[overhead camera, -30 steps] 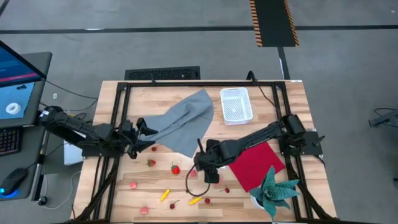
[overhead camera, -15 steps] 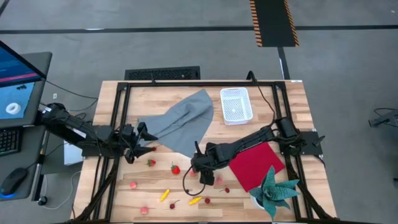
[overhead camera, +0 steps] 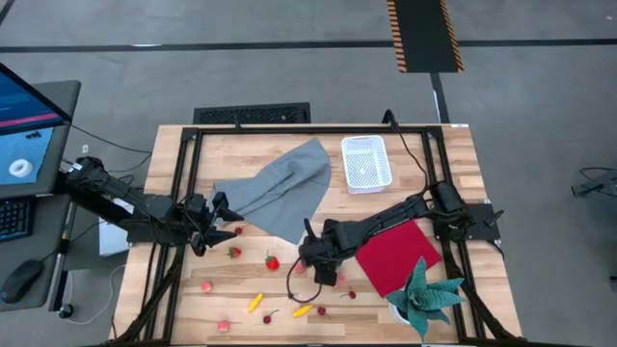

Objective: Pick and placing Produce into tupperware
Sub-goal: Put the purple grape into the white bin

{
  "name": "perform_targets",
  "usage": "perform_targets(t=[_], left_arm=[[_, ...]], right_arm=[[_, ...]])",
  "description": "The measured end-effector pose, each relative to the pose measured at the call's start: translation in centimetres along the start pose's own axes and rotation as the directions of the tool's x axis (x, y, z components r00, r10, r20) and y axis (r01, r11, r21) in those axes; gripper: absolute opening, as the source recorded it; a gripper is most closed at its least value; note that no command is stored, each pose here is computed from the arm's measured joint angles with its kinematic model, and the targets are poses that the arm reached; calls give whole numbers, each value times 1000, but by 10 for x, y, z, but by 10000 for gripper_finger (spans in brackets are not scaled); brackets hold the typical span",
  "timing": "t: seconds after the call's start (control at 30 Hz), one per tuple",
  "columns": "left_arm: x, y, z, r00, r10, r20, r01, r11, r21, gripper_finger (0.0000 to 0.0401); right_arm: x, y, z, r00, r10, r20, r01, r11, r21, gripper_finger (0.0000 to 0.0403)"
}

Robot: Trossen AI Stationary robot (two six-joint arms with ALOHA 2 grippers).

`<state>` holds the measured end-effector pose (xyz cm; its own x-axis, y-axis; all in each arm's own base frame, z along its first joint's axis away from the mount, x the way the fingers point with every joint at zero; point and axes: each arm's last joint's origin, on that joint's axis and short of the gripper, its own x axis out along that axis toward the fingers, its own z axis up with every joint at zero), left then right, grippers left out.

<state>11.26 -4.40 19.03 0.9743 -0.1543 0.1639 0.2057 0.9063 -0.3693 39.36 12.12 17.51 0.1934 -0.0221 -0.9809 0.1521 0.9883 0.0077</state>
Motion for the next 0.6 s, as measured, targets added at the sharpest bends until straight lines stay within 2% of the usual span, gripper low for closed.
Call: perform_targets(t=[0.07,0.17,0.27,0.4,0.6], left_arm=[[0,0,0,1000,8,2,-8,1000,0,249],[0,0,0,1000,17,3,-17,1000,0,249],[0,1,0,1000,19,-1,-19,1000,2,249],[0,1,-2,1000,23,-14,-23,1000,-3,249],[0,1,-2,1000,24,-21,-24,1000,-3,249]], right_arm=[[-7,-3,6,1000,10,26,-11,999,52,286],[-9,-11,1,998,-18,-67,28,989,144,286],[-7,-18,-1,993,0,-120,29,969,244,287],[0,-27,-7,984,-23,-179,76,952,296,287],[0,-26,-4,983,52,-175,18,928,372,287]])
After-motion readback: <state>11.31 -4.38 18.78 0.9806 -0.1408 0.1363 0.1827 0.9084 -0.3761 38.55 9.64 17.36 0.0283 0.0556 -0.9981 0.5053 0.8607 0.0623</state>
